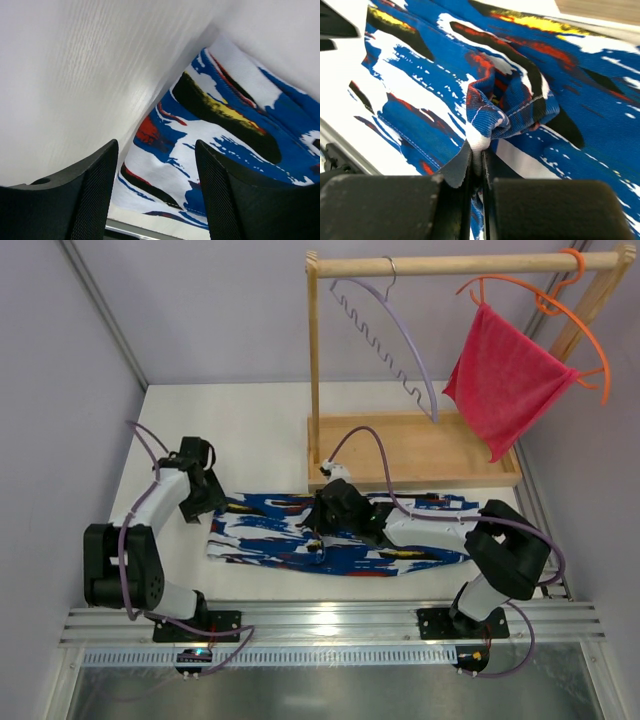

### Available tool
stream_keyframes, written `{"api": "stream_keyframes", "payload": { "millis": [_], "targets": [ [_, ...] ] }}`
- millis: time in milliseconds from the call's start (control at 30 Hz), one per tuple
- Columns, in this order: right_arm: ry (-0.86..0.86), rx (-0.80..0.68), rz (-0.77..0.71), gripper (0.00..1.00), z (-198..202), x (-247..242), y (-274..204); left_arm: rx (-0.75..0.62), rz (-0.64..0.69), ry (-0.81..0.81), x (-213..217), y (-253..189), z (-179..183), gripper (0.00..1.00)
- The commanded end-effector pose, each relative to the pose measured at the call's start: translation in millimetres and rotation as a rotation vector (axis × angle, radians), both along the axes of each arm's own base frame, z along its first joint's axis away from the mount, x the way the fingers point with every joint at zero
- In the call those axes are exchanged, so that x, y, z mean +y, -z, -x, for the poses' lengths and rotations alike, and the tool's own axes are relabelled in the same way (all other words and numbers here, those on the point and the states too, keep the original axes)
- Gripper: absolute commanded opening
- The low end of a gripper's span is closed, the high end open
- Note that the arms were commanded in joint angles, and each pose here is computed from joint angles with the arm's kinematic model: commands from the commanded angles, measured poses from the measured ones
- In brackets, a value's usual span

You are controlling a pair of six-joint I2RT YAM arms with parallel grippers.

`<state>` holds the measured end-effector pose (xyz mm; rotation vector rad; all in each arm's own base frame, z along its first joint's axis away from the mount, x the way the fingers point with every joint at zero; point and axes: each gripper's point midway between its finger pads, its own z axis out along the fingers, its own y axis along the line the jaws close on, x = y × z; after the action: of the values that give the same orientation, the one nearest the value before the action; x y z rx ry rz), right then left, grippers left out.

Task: Place the trousers on the hanger
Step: Fold the trousers

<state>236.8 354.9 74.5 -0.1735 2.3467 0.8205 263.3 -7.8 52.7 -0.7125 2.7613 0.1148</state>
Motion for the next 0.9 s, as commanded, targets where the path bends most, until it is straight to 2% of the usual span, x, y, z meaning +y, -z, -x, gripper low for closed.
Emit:
{"api": "stream_keyframes", "payload": {
  "millis": [0, 133, 300, 600, 767, 867],
  "targets": [
    [0.06, -0.014, 0.066, 0.04, -5.7, -15.9, -16.9, -0.113, -0.026, 0.042, 4.6, -35.2, -14.7, 0.64],
    [0.079, 0.01, 0.127, 0.04, -3.3, -34.4, -25.2, -0.167, 0.052, 0.106, -11.5, -46.5, -21.0, 0.66],
    [0.142, 0.021, 0.239, 0.04, -2.3, -95.7, -38.5, -0.2, 0.19, 0.176, -37.5, -52.0, -23.3, 0.7],
    [0.281, 0.032, 0.311, 0.04, -0.3, -193.4, -50.0, -0.226, 0.324, 0.207, -62.0, -51.8, -21.6, 0.74],
    [0.348, 0.081, 0.389, 0.04, 2.4, -239.5, -45.1, -0.248, 0.481, 0.223, -88.0, -50.0, -16.2, 0.78],
    [0.396, 0.054, 0.412, 0.04, 1.0, -262.1, -55.5, -0.263, 0.553, 0.228, -99.5, -47.6, -13.7, 0.78]
  ]
}}
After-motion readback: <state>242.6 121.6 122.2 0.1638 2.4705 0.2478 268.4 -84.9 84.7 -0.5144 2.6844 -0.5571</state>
